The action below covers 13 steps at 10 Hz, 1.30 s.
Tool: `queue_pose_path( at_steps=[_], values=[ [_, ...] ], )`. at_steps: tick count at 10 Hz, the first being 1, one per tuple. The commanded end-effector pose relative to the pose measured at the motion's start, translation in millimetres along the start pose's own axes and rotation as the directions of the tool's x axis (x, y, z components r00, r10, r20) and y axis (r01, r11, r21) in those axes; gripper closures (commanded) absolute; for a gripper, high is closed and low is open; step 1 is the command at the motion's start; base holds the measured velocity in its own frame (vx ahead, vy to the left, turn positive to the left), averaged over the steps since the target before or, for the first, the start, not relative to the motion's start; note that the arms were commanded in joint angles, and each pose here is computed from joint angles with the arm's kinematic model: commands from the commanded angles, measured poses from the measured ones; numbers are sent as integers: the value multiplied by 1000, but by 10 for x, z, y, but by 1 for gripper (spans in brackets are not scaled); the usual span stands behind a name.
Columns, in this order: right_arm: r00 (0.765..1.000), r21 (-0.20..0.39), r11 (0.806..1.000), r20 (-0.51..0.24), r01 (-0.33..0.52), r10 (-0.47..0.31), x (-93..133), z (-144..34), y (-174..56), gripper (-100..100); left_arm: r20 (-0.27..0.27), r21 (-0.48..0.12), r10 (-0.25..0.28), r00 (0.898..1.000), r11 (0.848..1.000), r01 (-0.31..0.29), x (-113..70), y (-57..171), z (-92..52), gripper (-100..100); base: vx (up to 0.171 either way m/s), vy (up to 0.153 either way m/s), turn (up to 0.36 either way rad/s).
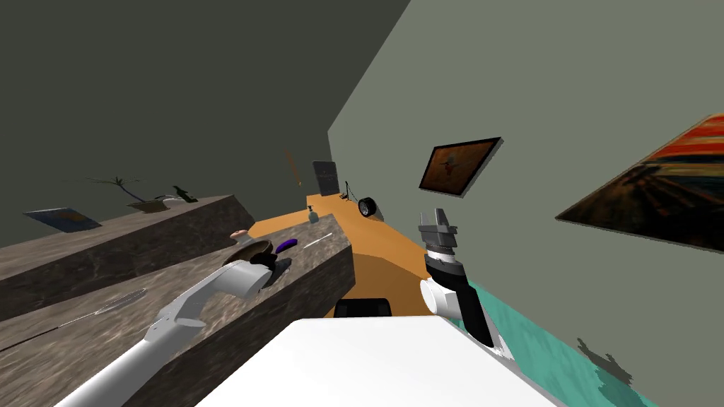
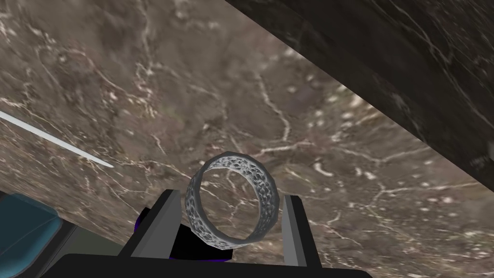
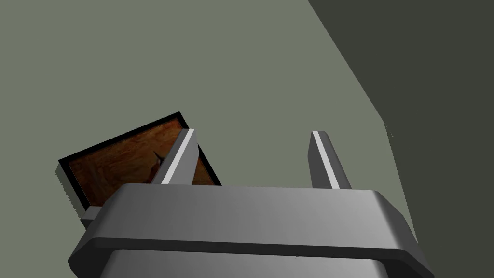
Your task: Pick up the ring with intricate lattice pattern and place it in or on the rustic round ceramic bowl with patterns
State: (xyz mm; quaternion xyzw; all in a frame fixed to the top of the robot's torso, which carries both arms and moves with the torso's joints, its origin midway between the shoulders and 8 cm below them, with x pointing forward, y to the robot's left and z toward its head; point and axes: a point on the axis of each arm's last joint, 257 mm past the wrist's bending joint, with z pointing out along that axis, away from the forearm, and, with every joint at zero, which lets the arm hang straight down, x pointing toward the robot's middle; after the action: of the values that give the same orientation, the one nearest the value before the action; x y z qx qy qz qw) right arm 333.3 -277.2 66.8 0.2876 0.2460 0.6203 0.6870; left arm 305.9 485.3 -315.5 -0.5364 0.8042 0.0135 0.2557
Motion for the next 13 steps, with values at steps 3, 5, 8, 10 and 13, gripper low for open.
queue_pose_path(
  at_steps=[3,5,8,10,13],
  values=[
    [1000,0,1000,0,0,0,0,0,0,0,-33,-60,-81,996,995,79,-37,97,-38,100,-100,51,-266],
    [1000,0,1000,0,0,0,0,0,0,0,-50,-94,-128,990,988,123,-58,142,-71,100,-142,59,-292],
    [1000,0,1000,0,0,0,0,0,0,0,-69,-143,-195,978,973,183,-109,205,-131,100,-123,49,-254],
    [1000,0,1000,0,0,0,0,0,0,0,-73,-171,-233,970,961,218,-168,243,-176,100,-102,47,-271],
    [1000,0,1000,0,0,0,-1,-1,0,0,-58,-209,-288,956,940,271,-370,306,-277,100,-101,80,-213]
  ],
)
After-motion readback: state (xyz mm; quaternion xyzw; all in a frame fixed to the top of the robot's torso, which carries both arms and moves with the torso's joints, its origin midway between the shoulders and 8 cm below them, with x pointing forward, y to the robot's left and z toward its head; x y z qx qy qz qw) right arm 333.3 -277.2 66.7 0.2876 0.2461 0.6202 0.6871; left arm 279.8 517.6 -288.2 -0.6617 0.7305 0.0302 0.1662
